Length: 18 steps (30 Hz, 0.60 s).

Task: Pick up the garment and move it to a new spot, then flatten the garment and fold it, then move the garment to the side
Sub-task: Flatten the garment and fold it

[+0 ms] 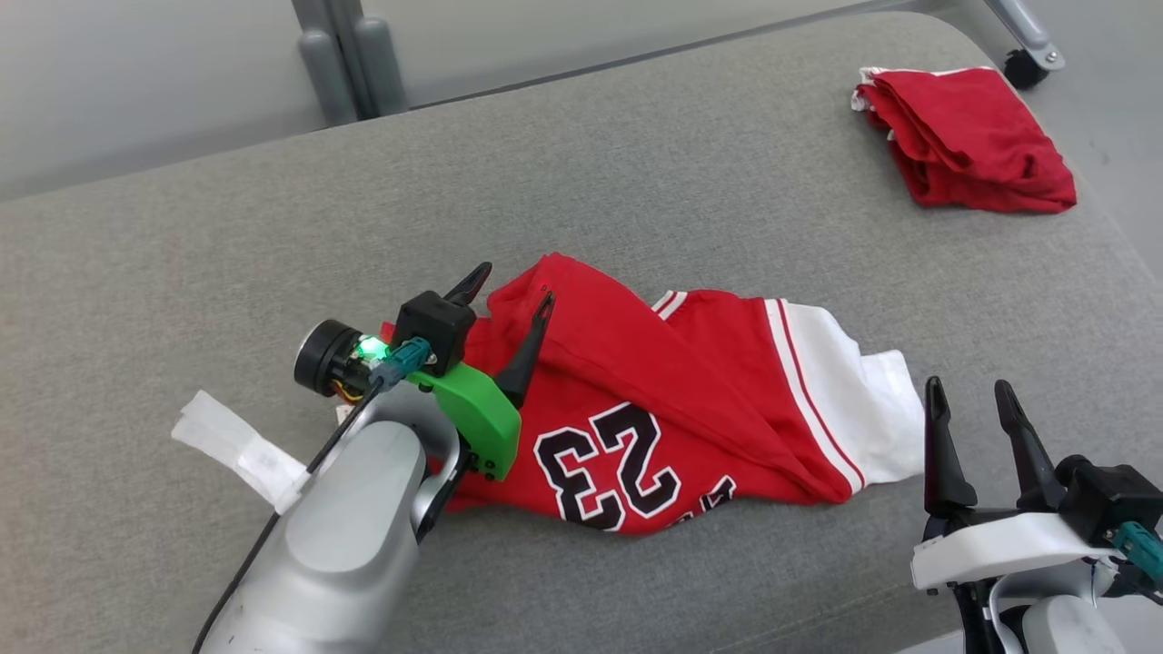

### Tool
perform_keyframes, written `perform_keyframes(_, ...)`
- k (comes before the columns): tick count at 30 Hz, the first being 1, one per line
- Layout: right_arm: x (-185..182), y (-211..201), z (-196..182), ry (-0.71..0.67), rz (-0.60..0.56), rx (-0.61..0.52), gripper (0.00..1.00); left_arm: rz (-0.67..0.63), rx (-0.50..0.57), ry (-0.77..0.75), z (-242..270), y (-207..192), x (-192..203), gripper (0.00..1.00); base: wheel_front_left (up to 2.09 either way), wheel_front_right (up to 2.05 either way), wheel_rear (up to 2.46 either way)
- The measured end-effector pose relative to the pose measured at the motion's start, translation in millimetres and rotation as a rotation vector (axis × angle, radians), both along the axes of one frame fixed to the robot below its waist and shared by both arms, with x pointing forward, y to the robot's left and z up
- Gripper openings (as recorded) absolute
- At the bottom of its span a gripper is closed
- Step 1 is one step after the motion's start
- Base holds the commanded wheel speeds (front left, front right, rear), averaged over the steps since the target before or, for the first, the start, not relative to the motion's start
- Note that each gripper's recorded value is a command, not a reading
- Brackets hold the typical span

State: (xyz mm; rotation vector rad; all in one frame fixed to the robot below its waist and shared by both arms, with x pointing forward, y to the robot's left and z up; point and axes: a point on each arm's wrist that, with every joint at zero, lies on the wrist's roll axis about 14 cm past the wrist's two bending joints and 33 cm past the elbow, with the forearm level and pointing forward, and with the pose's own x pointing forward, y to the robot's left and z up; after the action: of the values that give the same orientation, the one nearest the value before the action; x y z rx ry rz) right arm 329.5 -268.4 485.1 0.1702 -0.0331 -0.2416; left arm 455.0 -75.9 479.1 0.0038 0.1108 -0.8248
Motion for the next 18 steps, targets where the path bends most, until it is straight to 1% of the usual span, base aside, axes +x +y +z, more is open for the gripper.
perform_keyframes(8,-5,-12,-3,0.017,-0.042,-0.003,1.0,-0.053,0.075,0.118,-47,-13,-7,1.0,0.0,0.0,0.0)
perform_keyframes(9,-6,-13,-3,0.017,-0.047,-0.003,1.0,-0.059,0.083,0.131,-51,-14,-8,0.74,0.0,0.0,0.0)
perform_keyframes(10,-6,-14,-3,0.017,-0.051,-0.002,1.0,-0.065,0.088,0.138,-54,-15,-10,0.2,0.0,0.0,0.0)
perform_keyframes(11,-7,-16,-3,0.018,-0.055,-0.002,1.0,-0.07,0.09,0.141,-55,-16,-10,0.0,0.0,0.0,0.0)
perform_keyframes(15,-8,-20,-3,0.018,-0.067,-0.005,1.0,-0.073,0.072,0.136,-51,-19,-9,0.0,0.0,0.0,0.0)
perform_keyframes(18,-5,-16,-3,0.015,-0.054,-0.001,1.0,-0.058,0.049,0.122,-43,-16,-6,0.0,0.0,0.0,0.0)
